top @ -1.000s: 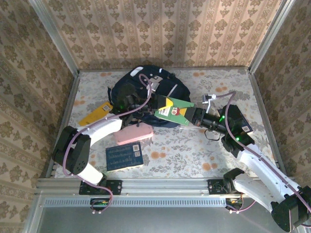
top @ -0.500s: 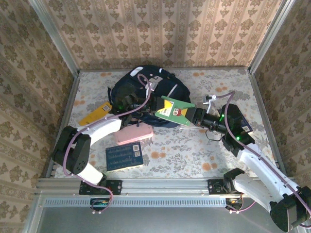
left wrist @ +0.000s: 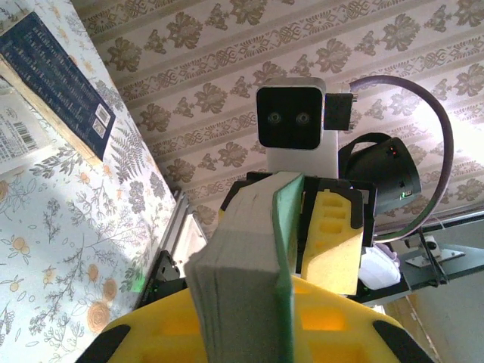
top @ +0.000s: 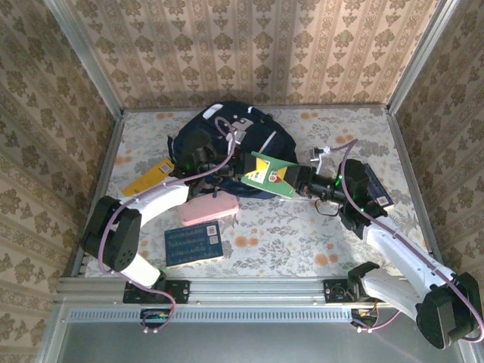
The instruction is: Pack books, pencil case, and school supplies into a backpack
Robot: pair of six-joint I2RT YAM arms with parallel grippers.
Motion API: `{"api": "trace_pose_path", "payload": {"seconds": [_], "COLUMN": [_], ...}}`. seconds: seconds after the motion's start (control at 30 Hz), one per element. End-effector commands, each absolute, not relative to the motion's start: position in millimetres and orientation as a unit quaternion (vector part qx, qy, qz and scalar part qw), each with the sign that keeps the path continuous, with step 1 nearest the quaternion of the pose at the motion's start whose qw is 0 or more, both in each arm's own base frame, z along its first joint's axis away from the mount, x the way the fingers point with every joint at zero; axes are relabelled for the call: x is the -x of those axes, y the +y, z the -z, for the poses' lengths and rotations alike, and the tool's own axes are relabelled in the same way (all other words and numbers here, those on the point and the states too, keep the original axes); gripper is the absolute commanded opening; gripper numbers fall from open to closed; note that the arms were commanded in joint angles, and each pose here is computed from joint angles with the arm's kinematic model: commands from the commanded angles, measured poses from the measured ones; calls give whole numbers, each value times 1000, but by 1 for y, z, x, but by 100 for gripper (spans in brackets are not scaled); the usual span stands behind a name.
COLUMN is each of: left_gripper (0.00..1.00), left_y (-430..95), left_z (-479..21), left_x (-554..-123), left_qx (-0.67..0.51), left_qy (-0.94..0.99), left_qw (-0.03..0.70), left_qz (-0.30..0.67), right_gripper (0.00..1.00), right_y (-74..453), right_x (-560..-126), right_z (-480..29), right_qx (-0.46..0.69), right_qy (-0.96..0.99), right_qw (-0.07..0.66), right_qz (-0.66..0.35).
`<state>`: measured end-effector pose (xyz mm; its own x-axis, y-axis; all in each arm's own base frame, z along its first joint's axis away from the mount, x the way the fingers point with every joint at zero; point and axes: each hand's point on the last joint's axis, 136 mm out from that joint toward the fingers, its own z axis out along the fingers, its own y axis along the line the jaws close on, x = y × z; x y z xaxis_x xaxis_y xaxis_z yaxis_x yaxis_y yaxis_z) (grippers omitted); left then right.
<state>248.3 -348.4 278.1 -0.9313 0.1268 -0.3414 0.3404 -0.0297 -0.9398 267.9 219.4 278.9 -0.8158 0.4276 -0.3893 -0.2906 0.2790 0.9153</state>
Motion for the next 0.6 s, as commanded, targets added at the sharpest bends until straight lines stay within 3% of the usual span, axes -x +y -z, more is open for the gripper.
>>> {"api": "trace_pose_path", "payload": {"seconds": [0.0,0.13,0.23,0.43,0.57], "left_gripper": [0,0,0,0,0], "left_y": [-347,-337,-334,-334,-330], "left_z": [-288,-288,-294,-305,-289], "left_x": [-246,-247,-243,-229,-200], "left_qx": [-190,-200,-214,-263,-349], "left_qy": [693,717,718,691,716], "left_qw": [103,134,151,144,169], "left_qz": [688,654,645,658,580], "right_gripper": [39,56,66,73,74], "right_y": [213,177,181,201,167], "right_x": [-265,-268,-265,-260,-260], "right_z": [-283,-265,-268,-263,-279], "right_qx": [-16,-46,-35,25,37], "right_qy": [758,806,794,800,822], "right_qw": [338,388,388,343,416], "right_qz": [-557,-445,-467,-492,-388]}}
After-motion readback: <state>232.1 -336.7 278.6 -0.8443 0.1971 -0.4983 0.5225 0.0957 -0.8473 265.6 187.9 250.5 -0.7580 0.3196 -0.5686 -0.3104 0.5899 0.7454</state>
